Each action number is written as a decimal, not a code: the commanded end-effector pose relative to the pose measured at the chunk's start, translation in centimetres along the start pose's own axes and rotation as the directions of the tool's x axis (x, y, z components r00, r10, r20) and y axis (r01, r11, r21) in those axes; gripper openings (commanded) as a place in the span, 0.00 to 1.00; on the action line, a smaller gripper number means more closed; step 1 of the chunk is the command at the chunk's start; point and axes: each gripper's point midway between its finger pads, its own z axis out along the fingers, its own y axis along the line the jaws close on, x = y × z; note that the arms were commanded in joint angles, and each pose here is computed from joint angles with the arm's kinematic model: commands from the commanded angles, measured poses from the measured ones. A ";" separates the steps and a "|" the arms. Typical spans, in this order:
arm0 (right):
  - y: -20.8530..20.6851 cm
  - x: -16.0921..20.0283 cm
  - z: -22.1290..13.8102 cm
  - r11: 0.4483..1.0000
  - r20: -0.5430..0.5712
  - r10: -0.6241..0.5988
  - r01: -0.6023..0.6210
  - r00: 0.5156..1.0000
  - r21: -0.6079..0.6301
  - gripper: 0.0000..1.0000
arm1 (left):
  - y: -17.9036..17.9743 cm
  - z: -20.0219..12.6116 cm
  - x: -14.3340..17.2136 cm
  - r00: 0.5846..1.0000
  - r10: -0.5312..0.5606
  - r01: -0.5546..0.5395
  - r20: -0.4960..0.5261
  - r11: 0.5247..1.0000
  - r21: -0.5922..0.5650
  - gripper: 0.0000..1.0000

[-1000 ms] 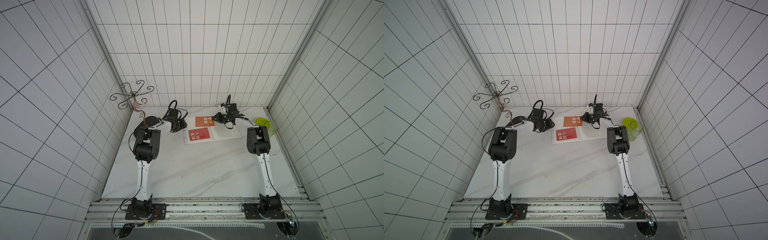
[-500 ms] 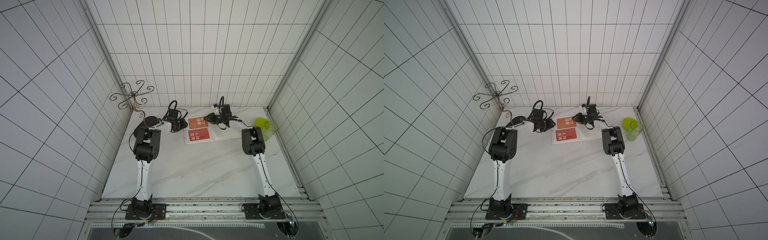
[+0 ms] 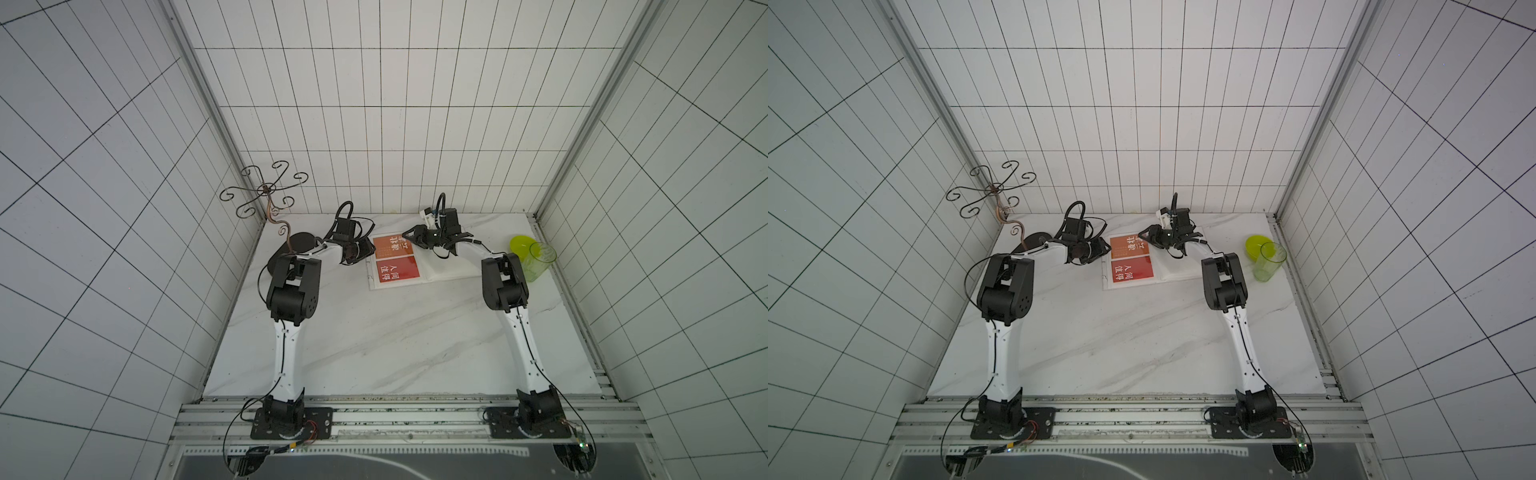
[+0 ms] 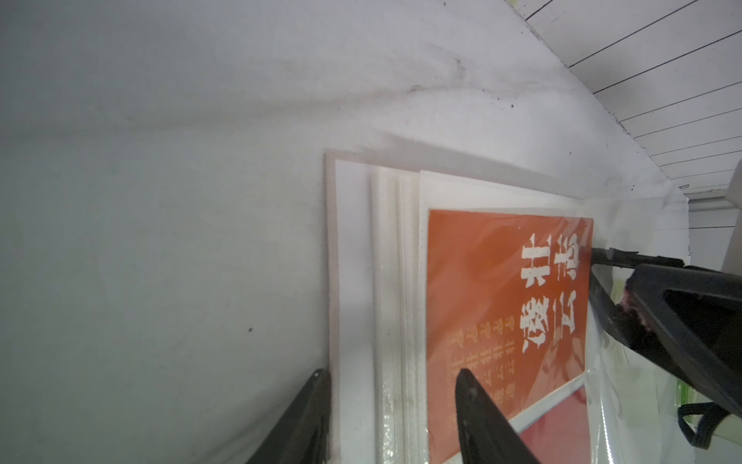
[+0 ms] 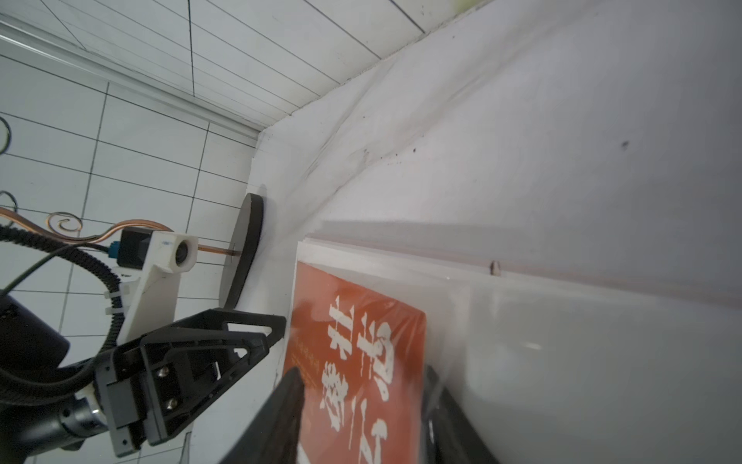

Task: Place the photos into the photo albums
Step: Insert the photo into the photo album.

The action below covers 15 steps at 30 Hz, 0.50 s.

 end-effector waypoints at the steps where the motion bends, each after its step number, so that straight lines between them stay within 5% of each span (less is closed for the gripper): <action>1: 3.1 -3.3 -3.2 0.997 0.088 -0.067 0.062 0.994 0.053 0.61 | 4.8 1.5 6.2 0.979 -0.118 0.094 -0.163 0.984 -0.150 0.52; 7: 2.4 -2.8 -6.5 0.989 0.104 -0.064 0.049 0.993 0.141 0.60 | 3.9 0.2 5.6 0.982 -0.157 0.144 -0.106 0.983 -0.115 0.52; 15: 0.6 1.5 -7.5 0.958 -0.020 -0.096 0.098 0.995 0.269 0.54 | 4.7 -0.2 7.9 0.971 -0.208 0.197 -0.119 0.976 -0.096 0.52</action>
